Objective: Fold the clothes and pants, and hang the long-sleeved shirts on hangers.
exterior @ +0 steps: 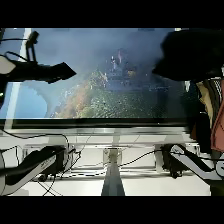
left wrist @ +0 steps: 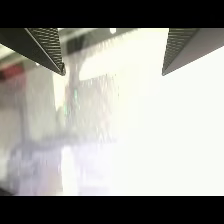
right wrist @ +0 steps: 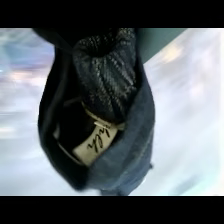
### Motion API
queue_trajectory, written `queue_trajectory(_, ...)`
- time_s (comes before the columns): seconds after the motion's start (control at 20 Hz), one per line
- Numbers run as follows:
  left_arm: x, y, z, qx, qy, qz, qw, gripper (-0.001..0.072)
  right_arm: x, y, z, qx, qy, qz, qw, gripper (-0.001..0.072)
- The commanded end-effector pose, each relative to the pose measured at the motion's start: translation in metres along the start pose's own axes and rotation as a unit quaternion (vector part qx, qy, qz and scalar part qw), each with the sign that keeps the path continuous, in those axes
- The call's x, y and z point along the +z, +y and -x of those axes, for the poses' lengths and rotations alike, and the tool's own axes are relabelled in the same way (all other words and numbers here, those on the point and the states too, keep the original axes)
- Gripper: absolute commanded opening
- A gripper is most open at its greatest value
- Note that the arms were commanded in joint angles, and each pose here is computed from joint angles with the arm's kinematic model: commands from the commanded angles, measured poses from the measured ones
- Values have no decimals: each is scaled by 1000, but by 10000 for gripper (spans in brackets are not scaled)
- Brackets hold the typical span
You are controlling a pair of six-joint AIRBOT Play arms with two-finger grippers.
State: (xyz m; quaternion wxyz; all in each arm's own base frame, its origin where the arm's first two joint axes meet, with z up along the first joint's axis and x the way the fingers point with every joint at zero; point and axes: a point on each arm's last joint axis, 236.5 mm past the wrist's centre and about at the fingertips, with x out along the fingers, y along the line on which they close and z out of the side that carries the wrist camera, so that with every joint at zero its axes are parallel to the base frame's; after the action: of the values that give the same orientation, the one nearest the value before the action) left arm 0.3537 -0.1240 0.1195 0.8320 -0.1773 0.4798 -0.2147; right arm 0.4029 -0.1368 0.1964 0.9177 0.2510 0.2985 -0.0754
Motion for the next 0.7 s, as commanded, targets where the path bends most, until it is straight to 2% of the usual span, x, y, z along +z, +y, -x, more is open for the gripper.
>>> queue_trajectory(0.0, 13, -3, 44, 17, -63, -29, 997, 690, 25, -89, 74, -162, -68, -71, 982, 44)
queue_trajectory(0.2, 13, -8, 66, 35, -89, -56, 994, 690, -2, -176, 159, -321, -67, -133, 935, 45)
queue_trajectory(0.4, 13, -9, 67, 35, -91, -57, 994, 690, -67, -232, 199, -405, 19, -216, 888, 45)
queue_trajectory(0.45, 13, -9, 67, 35, -90, -56, 994, 690, -74, -241, 199, -409, 25, -229, 883, 125)
queue_trajectory(0.55, 13, -9, 67, 35, -90, -56, 994, 690, -82, -250, 195, -410, 38, -239, 879, 672)
queue_trajectory(0.65, 13, -8, 66, 35, -90, -56, 994, 690, -85, -246, 178, -382, 42, -252, 888, 677)
